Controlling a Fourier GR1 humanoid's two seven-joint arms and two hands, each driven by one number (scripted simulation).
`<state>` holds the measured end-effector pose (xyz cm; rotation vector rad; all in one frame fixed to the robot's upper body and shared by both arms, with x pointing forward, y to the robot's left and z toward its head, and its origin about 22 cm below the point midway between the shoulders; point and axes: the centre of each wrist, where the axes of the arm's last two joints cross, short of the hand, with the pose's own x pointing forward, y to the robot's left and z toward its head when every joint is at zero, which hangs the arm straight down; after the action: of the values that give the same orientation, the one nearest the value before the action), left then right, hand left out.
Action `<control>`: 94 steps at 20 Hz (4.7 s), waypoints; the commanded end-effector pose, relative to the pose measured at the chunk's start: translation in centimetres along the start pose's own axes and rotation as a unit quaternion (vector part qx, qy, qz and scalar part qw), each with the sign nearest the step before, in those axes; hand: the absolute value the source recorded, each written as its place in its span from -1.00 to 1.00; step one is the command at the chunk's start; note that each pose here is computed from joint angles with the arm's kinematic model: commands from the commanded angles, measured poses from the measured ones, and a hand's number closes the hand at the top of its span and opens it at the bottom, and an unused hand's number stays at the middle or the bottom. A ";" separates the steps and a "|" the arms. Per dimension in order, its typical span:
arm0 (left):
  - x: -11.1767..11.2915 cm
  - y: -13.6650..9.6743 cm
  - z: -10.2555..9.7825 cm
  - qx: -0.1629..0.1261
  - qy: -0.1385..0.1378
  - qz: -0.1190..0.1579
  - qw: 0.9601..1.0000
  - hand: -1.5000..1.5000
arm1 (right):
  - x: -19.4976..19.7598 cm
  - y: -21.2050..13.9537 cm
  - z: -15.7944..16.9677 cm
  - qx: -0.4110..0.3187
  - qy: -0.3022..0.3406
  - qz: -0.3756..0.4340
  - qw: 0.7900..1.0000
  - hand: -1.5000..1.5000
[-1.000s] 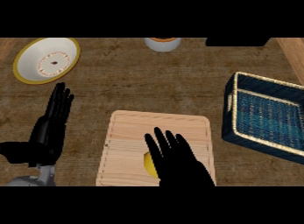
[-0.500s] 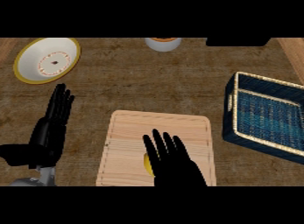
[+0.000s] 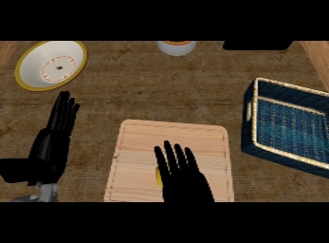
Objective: Pick the lemon from the cutting board and place it in the basket
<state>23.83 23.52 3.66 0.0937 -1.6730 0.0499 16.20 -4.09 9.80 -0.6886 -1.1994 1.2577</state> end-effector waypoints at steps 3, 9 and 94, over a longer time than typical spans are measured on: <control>0.3 -0.1 -0.6 -0.005 0.000 0.006 1.000 0.00 | 0.4 1.3 -1.5 -0.026 0.047 -0.009 0.999 -1.00; -0.7 0.0 -1.1 0.000 -0.004 0.001 1.000 0.00 | 0.6 5.1 -1.8 -0.008 0.051 -0.007 0.999 -1.00; -0.9 0.5 -0.6 0.009 0.005 0.003 1.000 0.00 | 0.3 -6.8 7.2 -0.322 0.055 -0.238 0.915 1.00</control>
<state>24.36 23.85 2.95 0.1065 -1.6631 0.0669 13.95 -4.93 15.61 -0.8357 -1.7220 0.5004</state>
